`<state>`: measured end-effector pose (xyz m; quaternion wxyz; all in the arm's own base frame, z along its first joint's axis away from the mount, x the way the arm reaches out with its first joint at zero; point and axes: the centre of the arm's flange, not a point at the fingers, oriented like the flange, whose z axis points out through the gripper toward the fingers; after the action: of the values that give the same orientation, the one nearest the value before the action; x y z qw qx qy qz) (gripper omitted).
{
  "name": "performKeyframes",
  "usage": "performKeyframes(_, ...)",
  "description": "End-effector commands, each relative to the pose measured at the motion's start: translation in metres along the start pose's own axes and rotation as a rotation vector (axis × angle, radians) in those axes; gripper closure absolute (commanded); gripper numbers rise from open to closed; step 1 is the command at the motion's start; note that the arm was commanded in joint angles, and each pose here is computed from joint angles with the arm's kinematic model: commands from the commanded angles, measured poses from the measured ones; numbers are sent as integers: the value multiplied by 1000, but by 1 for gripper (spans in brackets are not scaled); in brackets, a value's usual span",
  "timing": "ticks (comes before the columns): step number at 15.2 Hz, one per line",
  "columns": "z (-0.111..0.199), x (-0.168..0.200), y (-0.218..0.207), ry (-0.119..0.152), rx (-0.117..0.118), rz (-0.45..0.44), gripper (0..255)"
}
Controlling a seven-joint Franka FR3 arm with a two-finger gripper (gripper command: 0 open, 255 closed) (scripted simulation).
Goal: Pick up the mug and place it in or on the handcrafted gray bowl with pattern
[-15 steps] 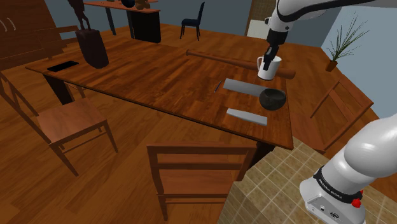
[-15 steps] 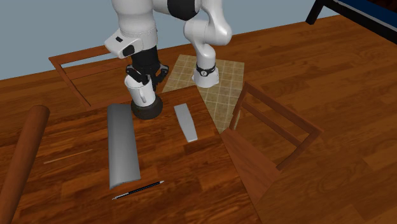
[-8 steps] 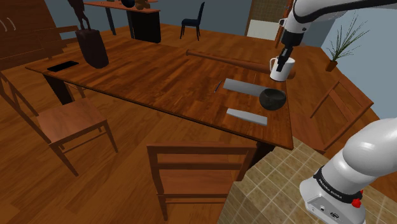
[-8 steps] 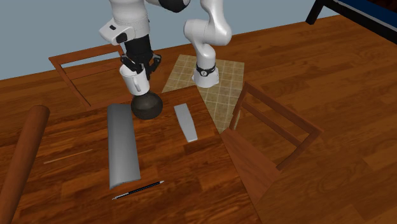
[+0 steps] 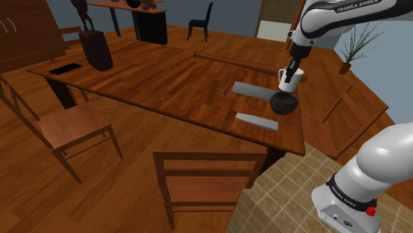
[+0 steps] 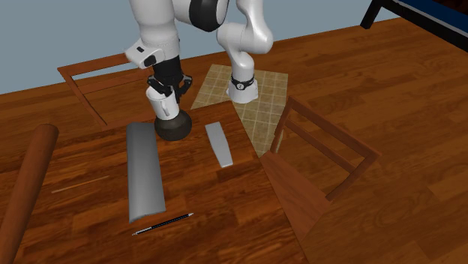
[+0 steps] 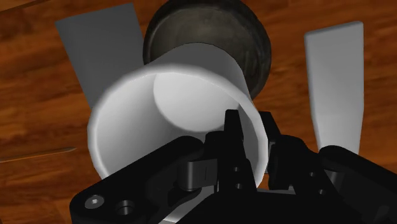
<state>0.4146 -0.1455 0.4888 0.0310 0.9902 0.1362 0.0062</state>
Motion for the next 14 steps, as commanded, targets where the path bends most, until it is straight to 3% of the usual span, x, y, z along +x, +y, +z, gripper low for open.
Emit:
performKeyframes(1,11,1,0,1,0,0,255)
performKeyframes(6,40,1,-2,1,0,0,255)
performKeyframes(14,40,1,-2,1,0,0,255)
